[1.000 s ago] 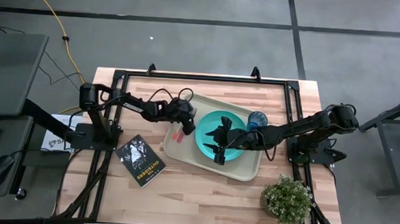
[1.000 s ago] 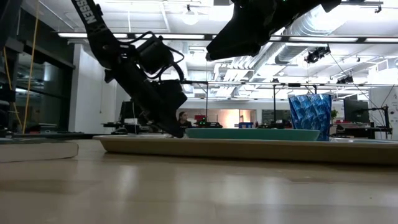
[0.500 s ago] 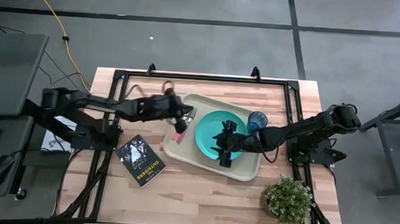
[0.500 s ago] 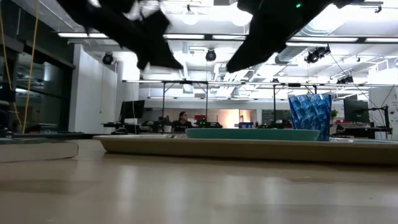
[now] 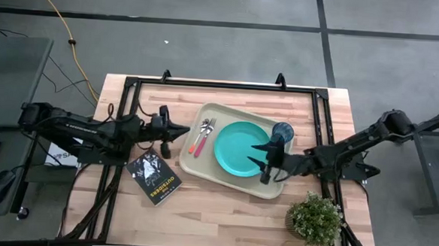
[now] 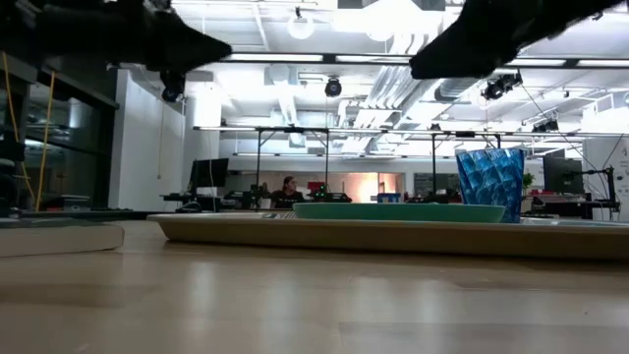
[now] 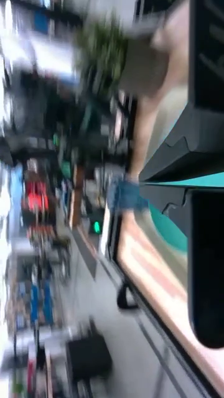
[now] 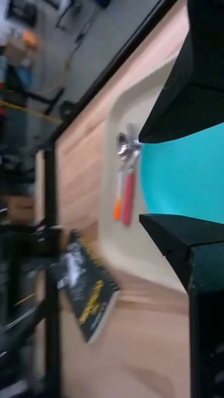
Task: Pick and place plate/cup/fork/spoon on tray
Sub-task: Return to Home Position
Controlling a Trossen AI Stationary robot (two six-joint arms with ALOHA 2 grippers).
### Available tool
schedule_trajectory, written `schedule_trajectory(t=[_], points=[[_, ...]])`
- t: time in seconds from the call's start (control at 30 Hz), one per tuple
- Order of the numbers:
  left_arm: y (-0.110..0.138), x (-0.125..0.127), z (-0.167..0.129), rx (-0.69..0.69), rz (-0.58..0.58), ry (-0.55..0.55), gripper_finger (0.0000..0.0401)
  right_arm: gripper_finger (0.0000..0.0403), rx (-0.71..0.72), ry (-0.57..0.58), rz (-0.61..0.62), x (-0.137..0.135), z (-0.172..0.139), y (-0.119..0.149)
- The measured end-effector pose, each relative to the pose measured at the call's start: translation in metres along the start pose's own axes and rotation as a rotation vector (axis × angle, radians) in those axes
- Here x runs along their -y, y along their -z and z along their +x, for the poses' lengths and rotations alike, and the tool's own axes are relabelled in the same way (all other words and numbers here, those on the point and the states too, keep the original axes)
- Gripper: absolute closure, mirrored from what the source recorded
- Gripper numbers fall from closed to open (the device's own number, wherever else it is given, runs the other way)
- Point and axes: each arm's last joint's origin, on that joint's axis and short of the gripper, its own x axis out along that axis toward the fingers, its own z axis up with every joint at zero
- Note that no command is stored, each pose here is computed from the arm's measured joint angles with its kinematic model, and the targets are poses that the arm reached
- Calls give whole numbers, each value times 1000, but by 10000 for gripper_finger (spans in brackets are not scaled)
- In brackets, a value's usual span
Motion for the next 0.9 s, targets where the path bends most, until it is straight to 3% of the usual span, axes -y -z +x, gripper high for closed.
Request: schedule_trajectory(t=[0.2,0.33,0.6,0.9], points=[[-13,6,-11,96,-12,228,401,214,221,-40,112,23,-3,19],[-15,13,-15,105,-12,311,401,214,279,-129,146,32,-1,27],[-14,17,-16,94,-23,170,401,214,290,-177,179,35,1,26],[-12,17,-16,77,-1,166,401,214,287,-177,175,34,1,26]])
